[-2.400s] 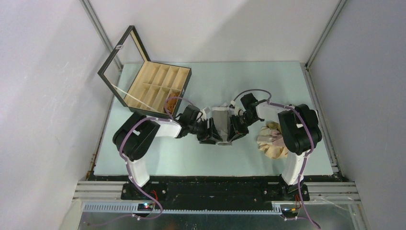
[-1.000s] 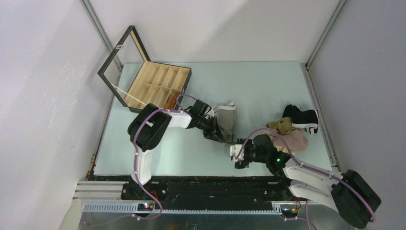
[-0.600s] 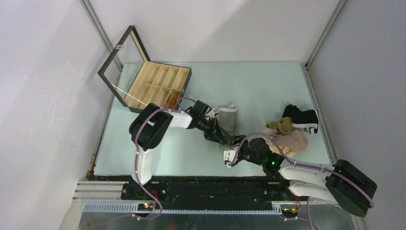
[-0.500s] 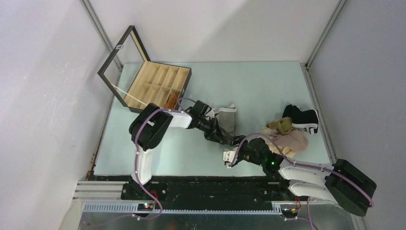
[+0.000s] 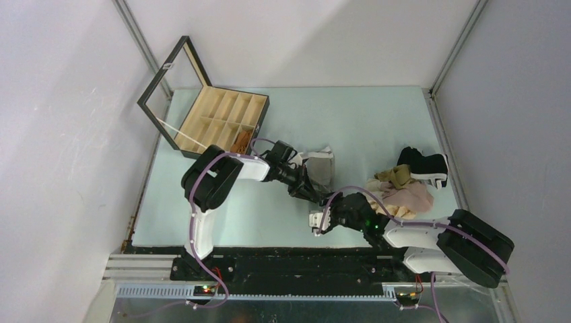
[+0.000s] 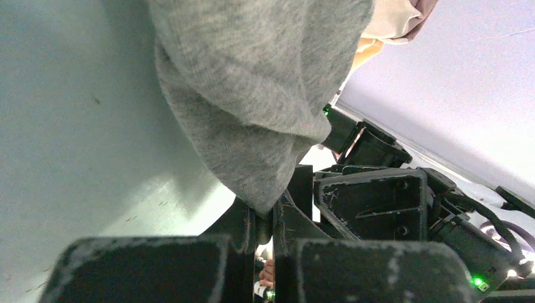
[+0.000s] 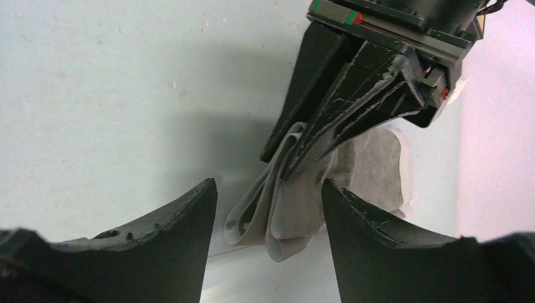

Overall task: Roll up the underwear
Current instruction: Roll the underwear to the center of the board.

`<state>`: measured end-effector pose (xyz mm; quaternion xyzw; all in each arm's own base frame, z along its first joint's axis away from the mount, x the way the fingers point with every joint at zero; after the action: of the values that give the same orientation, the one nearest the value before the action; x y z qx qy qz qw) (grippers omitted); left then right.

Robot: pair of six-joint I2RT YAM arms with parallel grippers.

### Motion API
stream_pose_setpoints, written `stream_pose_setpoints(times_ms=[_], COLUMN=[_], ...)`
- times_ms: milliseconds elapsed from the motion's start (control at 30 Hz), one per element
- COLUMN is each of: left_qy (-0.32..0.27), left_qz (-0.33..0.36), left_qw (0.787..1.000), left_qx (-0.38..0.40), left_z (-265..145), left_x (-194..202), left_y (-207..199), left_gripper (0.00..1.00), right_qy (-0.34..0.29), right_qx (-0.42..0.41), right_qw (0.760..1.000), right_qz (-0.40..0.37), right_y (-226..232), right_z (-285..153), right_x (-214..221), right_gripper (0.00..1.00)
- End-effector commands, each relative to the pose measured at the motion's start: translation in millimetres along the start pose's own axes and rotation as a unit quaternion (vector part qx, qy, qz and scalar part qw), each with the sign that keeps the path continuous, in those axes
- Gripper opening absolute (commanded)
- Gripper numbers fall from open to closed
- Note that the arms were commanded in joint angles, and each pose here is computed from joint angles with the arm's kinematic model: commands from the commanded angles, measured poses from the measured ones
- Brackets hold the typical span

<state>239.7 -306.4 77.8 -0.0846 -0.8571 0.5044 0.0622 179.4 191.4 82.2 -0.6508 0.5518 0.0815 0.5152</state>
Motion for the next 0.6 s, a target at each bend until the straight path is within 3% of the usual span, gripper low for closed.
stream_pose_setpoints(times_ms=[0, 467, 567], left_qy=[0.004, 0.000, -0.004], left_qz=[0.022, 0.031, 0.032], left_qw=[0.999, 0.998, 0.998], left_qx=[0.028, 0.049, 0.050], left_z=[-9.4, -22.1, -24.7], left_x=[4.2, 1.7, 1.5], left_y=[-18.2, -26.9, -25.7], left_gripper=[0.00, 0.00, 0.00], right_qy=[-0.026, 0.023, 0.034], right_qx=[0.048, 0.036, 0.045], right_qw=[0.998, 0.999, 0.998], right_qz=[-0.014, -0.021, -0.011], right_y=[-24.5, -25.9, -36.7], right_z=[7.3, 23.1, 27.1], right_x=[-17.8, 0.5, 2.5], right_gripper=[0.66, 0.54, 0.36])
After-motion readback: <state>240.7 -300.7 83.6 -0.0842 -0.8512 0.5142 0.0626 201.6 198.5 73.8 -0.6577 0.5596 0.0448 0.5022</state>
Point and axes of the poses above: each gripper's point midway between its finger pads, its own z axis out along the fingers, its own y axis along the line the jaws close on, x = y × z, the point moved 7 cm from there along -z, back along the fingers, and after that the axes turned 12 degrees about z, right-handed, at the moved point
